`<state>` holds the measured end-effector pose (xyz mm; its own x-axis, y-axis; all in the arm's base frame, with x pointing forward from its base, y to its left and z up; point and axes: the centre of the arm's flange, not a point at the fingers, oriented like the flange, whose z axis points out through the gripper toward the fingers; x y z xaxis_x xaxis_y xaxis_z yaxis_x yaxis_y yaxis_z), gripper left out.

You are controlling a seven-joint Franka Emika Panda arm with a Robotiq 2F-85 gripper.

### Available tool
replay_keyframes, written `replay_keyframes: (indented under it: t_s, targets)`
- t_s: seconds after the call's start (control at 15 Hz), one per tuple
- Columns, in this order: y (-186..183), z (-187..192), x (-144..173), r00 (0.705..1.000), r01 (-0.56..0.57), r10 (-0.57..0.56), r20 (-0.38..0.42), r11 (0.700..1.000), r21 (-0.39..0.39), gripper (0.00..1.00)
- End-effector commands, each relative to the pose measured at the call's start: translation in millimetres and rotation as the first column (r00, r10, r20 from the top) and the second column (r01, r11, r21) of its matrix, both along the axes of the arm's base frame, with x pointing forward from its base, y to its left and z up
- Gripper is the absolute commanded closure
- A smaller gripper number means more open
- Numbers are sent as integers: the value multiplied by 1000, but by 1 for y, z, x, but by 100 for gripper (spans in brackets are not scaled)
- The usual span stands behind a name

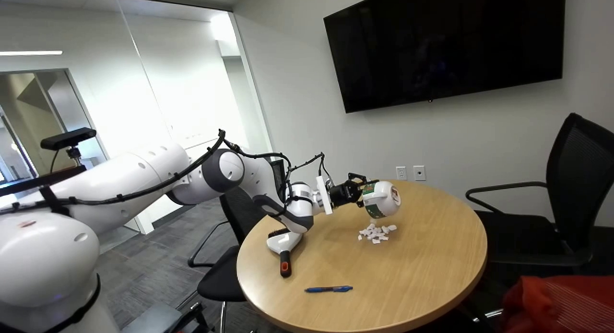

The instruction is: Remove the objects from the cup and put them on the table

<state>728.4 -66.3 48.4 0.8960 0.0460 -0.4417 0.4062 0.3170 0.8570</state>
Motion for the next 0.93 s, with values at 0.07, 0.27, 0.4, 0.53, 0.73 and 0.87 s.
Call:
replay_keyframes:
  t_s: [0.07,0.27,0.4,0.53,0.73,0.87]
  targets:
    - [10,6,16,1000,6,-9,-25,994,-112,97]
    - [15,3,17,999,-3,-3,-42,990,-138,97]
    - [18,2,17,999,-11,3,-52,989,-151,97]
    - [20,2,18,998,-18,10,-55,987,-162,97]
    - [23,4,19,998,-25,15,-61,986,-165,97]
    - [23,7,19,998,-25,17,-62,991,-133,97]
